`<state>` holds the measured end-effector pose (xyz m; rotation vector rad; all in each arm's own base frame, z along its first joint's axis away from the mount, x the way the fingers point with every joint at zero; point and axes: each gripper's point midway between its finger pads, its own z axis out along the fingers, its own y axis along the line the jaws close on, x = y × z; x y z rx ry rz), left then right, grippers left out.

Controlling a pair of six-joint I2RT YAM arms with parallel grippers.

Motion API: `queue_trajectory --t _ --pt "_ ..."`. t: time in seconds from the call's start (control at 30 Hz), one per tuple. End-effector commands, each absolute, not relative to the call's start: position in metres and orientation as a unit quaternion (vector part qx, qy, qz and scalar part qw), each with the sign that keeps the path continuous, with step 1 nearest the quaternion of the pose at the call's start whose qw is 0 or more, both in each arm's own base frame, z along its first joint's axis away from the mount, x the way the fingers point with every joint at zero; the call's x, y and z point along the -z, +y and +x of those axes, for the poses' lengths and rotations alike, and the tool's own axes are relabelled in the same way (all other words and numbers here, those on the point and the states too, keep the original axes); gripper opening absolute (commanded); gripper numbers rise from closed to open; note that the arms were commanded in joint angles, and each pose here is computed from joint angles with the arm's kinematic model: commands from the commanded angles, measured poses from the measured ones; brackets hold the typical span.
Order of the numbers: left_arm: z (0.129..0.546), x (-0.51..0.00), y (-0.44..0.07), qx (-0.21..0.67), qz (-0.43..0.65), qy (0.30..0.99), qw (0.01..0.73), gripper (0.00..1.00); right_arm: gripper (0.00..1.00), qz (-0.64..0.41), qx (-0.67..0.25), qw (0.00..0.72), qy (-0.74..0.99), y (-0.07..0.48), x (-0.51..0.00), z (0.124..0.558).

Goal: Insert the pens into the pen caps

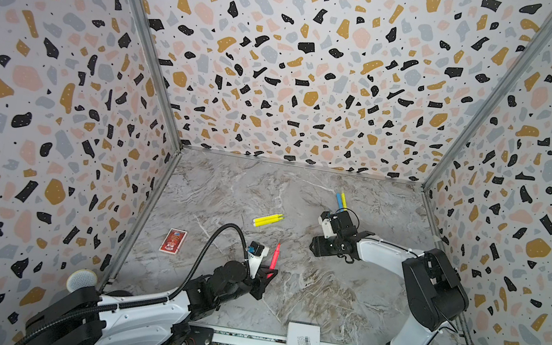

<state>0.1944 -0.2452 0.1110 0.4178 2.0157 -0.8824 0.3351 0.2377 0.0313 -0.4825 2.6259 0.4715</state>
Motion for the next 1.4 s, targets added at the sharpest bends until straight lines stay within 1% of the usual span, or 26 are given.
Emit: queue_trajectory --t 0.0,0.23,0.43,0.7,0.9,1.37 --pt "0.198 -0.116 -0.244 0.358 0.163 0.803 0.449 0.0 0.63 -0.16 -0.156 0.198 0.954 0.228 -0.031 0.321" --pt "0.197 -0.117 -0.244 0.36 0.162 0.803 0.447 0.0 0.63 -0.164 -0.164 0.227 0.946 0.237 -0.061 0.326" --pt "0.198 -0.12 -0.241 0.358 0.158 0.801 0.453 0.0 0.63 -0.164 -0.16 0.252 0.94 0.243 -0.082 0.342" --pt "0.198 -0.12 -0.24 0.355 0.158 0.802 0.454 0.0 0.63 -0.175 -0.132 0.233 0.947 0.247 -0.068 0.358" --pt "0.198 -0.119 -0.237 0.353 0.156 0.802 0.456 0.0 0.63 -0.179 -0.109 0.22 0.953 0.242 -0.057 0.362" --pt "0.199 -0.115 -0.236 0.352 0.155 0.804 0.454 0.0 0.63 -0.178 -0.103 0.201 0.958 0.233 -0.041 0.348"
